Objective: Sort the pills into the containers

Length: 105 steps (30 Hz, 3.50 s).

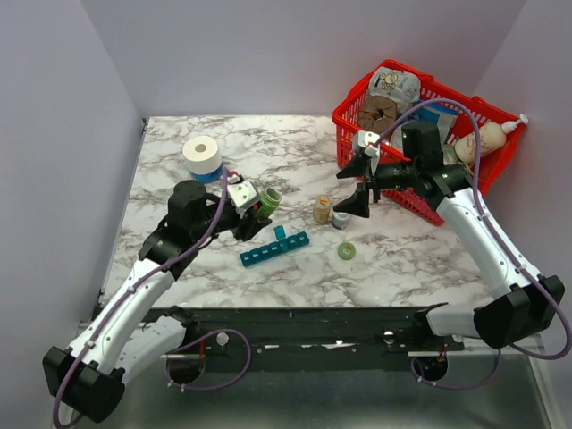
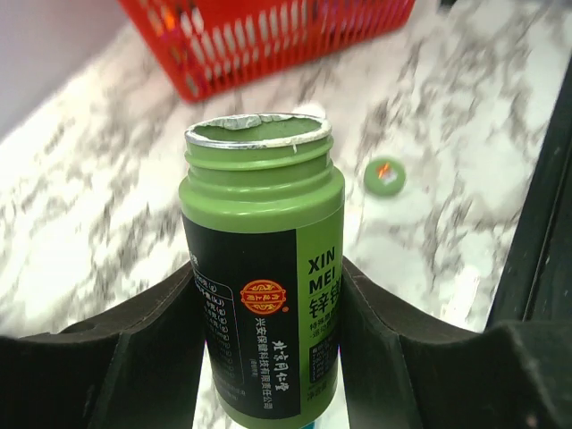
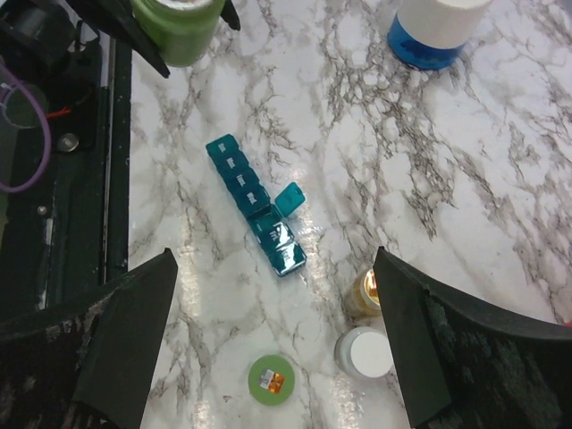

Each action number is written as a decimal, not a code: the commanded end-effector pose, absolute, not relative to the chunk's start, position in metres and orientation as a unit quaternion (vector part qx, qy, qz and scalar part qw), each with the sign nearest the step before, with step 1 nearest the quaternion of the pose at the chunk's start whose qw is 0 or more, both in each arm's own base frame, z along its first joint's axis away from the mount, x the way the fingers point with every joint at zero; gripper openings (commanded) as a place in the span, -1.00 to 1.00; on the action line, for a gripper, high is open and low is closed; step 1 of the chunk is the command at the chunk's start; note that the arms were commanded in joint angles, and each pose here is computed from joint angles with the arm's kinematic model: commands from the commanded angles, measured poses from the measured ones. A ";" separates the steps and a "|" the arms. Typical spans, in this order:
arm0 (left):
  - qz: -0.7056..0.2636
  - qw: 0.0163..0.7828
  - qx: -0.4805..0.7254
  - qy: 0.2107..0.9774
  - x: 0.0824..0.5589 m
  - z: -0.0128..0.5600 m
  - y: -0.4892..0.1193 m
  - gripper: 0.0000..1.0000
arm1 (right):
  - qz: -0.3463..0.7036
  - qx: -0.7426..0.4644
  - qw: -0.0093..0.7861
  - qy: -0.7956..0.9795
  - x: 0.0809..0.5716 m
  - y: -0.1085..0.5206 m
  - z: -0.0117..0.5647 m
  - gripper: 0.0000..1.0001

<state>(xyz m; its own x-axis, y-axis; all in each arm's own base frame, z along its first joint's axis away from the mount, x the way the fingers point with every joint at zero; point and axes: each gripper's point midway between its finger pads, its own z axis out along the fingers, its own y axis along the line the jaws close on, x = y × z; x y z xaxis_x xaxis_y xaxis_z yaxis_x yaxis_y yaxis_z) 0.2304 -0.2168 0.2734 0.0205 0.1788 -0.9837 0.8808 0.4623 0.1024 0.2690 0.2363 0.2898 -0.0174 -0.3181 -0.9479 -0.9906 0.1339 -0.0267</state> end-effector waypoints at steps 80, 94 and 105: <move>0.016 0.125 0.625 0.770 0.243 0.065 -0.186 -1.00 | 0.412 -0.485 0.422 0.646 0.282 0.187 0.236 1.00; 0.037 0.105 0.634 0.766 0.241 0.067 -0.191 -1.00 | 0.420 -0.482 0.418 0.646 0.282 0.186 0.237 1.00; 0.061 0.086 0.635 0.766 0.242 0.068 -0.191 -1.00 | 0.425 -0.479 0.417 0.645 0.282 0.185 0.237 1.00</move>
<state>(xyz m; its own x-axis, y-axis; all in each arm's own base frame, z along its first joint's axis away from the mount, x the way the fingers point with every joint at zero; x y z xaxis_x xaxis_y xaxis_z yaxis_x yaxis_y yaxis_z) 0.2381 -0.1960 0.0623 -0.1678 0.9805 -0.1023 0.9686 0.1833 0.1681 0.2818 0.1840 0.2282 -0.2079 -0.2913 -0.9338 -0.9663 0.2091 0.1499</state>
